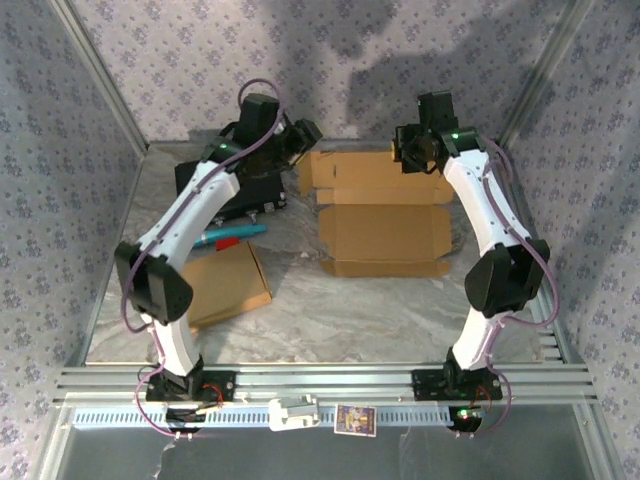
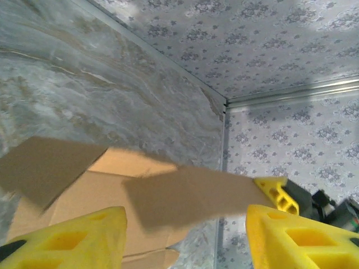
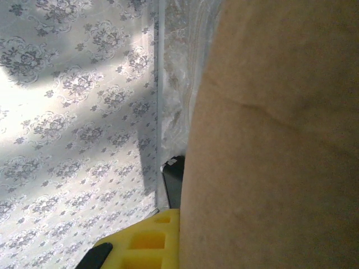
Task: Fold the paper box
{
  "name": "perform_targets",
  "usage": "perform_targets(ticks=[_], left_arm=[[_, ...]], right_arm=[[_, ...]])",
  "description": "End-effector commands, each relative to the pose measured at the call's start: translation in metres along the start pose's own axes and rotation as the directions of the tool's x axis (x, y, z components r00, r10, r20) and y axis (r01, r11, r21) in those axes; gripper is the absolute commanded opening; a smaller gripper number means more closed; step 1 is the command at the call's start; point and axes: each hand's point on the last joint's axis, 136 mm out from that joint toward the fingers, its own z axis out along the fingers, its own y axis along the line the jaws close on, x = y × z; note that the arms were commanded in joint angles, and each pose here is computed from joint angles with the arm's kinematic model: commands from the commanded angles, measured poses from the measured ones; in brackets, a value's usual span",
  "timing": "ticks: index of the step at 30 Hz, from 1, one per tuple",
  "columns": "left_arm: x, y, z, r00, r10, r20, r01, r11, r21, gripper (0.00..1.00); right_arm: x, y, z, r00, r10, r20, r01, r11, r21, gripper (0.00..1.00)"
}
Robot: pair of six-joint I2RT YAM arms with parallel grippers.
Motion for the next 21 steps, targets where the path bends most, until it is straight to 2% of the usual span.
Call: perform_targets(ticks=[1, 4, 8, 19, 21], left_arm=[[-0.007, -0.024, 0.015, 1.0, -0.022, -0.003, 0.022, 0.996, 0.083, 0.58], [0.0, -0.037, 0.027, 0.999, -0.014, -0.038, 0.018, 0.994, 0.105, 0.58], [0.024, -0.031, 0.037, 0.992, -0.034, -0.119, 0.042, 0.997, 0.071, 0.57], [0.049, -0.027, 0.049, 0.978, -0.112, -0.177, 0.126, 0.99, 0.066, 0.54], [0.047, -0.022, 0.05, 0.98, -0.118, -0.162, 0.128, 0.991, 0.05, 0.53]], right_arm=[[-0.001, 0.002, -0.007, 1.0, -0.01, -0.015, 0.01, 1.0, -0.028, 0.0], [-0.003, 0.0, -0.007, 1.0, -0.006, -0.018, 0.005, 1.0, -0.028, 0.0], [-0.006, 0.001, -0.005, 1.0, -0.004, -0.025, 0.003, 0.999, -0.033, 0.0], [0.001, -0.002, 0.003, 0.997, -0.013, -0.071, 0.01, 0.999, -0.043, 0.0], [0.002, -0.002, 0.003, 0.997, -0.017, -0.078, 0.014, 0.999, -0.042, 0.0]])
